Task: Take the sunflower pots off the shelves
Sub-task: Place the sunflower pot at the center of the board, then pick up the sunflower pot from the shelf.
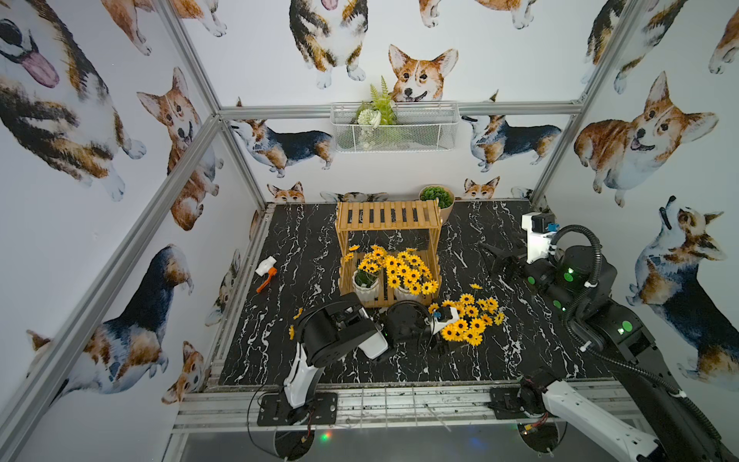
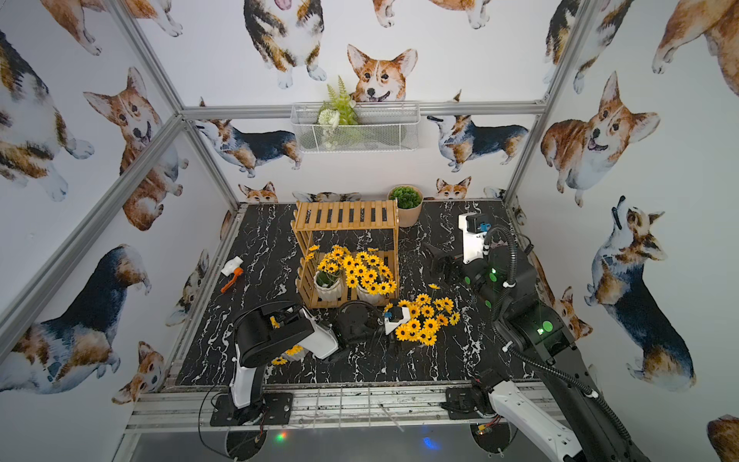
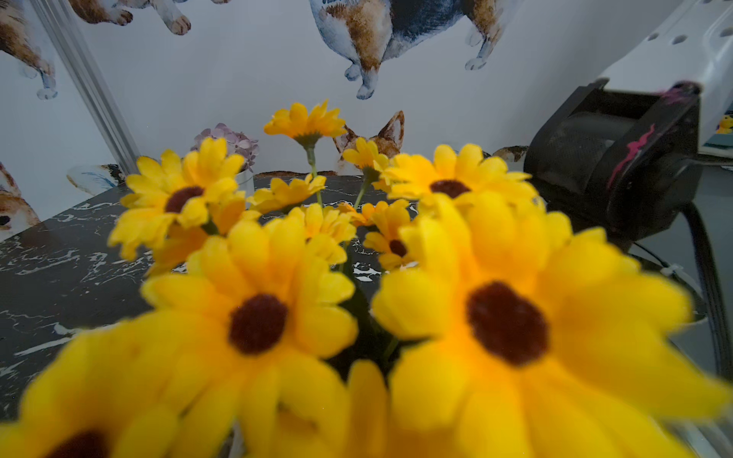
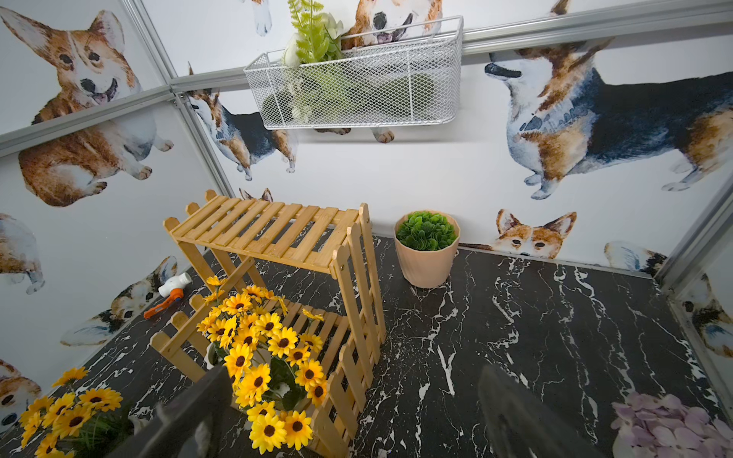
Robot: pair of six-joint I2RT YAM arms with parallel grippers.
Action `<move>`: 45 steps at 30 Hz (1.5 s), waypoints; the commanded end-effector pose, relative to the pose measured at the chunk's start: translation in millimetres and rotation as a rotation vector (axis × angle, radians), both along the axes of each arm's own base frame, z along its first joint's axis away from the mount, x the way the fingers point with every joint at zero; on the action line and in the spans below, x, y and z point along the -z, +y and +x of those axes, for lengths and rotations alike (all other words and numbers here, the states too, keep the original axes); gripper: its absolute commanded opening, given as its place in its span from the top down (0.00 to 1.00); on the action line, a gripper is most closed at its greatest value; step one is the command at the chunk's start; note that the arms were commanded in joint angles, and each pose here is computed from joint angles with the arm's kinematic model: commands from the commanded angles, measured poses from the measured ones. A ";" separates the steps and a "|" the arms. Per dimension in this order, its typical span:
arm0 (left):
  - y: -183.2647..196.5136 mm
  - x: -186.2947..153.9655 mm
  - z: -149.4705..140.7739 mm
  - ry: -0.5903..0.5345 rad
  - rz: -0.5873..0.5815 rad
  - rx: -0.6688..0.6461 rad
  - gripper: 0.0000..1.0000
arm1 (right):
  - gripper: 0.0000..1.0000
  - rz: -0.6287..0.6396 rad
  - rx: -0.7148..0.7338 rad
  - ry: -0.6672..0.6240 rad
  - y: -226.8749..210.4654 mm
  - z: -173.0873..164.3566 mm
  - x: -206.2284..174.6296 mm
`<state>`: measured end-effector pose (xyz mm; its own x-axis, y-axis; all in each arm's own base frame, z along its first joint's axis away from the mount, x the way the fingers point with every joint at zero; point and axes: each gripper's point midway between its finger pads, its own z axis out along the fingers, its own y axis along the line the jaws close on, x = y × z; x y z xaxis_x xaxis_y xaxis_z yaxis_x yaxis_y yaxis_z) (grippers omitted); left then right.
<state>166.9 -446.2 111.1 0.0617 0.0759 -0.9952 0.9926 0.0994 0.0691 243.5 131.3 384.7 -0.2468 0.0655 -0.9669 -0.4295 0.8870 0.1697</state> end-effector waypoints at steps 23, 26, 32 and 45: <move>33.9 -37.8 -0.1 -0.109 -0.034 -0.037 0.00 | 0.00 -0.005 -0.012 -0.009 1.4 -1.4 -4.3; 38.0 -45.5 -4.9 -0.121 -0.020 -0.022 0.00 | 0.00 -0.003 -0.015 -0.007 2.0 -1.7 -3.9; 52.1 -67.3 -14.3 -0.158 0.010 -0.009 0.00 | 0.00 -0.010 -0.034 0.004 5.2 -2.4 -1.5; 91.2 -159.0 11.9 -0.181 0.088 -0.255 0.00 | 0.00 -0.042 -0.155 0.110 29.5 -1.9 18.5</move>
